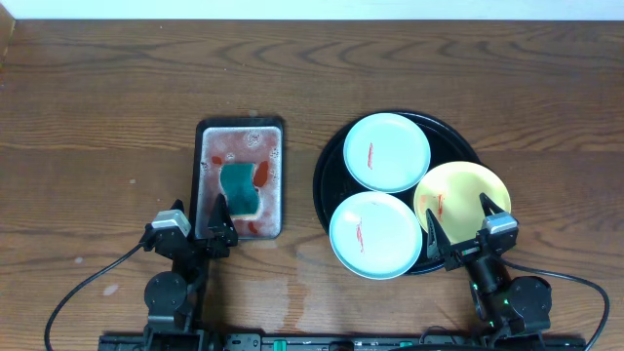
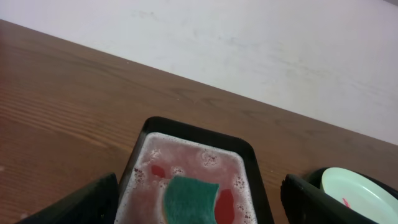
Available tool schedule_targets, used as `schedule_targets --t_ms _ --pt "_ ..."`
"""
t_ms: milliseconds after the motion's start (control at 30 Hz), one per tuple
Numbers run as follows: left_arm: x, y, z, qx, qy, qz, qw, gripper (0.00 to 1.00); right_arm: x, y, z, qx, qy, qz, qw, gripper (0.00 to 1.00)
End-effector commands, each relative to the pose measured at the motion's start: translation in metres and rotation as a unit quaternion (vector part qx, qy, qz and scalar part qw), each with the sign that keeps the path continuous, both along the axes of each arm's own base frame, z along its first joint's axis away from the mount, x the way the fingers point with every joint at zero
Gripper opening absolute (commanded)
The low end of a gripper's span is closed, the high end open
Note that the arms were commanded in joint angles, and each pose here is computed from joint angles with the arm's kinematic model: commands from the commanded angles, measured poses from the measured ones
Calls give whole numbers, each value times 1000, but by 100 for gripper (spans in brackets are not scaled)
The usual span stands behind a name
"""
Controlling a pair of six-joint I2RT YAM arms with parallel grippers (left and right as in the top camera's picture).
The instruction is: Clean dirty plates on tray and stack at the side
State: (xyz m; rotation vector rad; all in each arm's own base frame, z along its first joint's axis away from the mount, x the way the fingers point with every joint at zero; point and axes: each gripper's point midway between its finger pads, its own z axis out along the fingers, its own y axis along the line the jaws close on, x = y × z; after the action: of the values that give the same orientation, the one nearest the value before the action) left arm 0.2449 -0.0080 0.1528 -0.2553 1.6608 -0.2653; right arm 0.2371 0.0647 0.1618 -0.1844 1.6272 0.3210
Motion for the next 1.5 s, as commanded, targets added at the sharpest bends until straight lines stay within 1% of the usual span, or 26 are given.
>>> schedule_targets --t_ms 0,133,300,400,533,633,800,867,933,1033,1167,1233,1367,1467 --pt "-1 3 -16 7 26 7 1000 84 0 -1 -1 -6 -2 -2 1000 99" --pt "-1 3 -14 4 21 7 1000 84 0 -1 -1 -6 -2 -2 1000 99" --pt "-1 2 -14 -27 22 8 999 84 0 0 -1 -6 -2 1 1000 99" --pt "-1 2 -14 -28 22 7 999 84 -1 3 -1 -5 -2 11 1000 99" --pt "-1 -10 -9 -32 16 -25 999 84 -6 14 6 -2 -9 45 999 99" --pt "-4 -24 12 -36 -9 -67 997 84 -13 25 24 7 -24 80 996 99" --pt "-11 -25 66 -31 -62 -73 995 84 -21 27 65 19 -39 91 995 99" --pt "-13 -25 85 -31 -63 -73 995 84 -22 27 82 18 -27 91 995 99" --pt "-13 -25 95 -32 -35 -72 996 84 -20 27 98 17 -5 90 996 99" --pt "-10 -28 105 -34 35 -78 996 84 -12 28 119 15 41 89 995 99" --pt "-4 -30 121 -38 132 -79 987 84 3 30 139 12 129 87 988 99" --pt "-2 -30 126 -39 185 -76 979 84 11 31 143 10 184 86 979 99" --pt "0 -29 120 -41 293 -69 953 84 21 33 135 7 290 80 954 99" --pt "2 -31 110 -45 345 -70 935 84 27 34 123 -6 333 83 939 99"
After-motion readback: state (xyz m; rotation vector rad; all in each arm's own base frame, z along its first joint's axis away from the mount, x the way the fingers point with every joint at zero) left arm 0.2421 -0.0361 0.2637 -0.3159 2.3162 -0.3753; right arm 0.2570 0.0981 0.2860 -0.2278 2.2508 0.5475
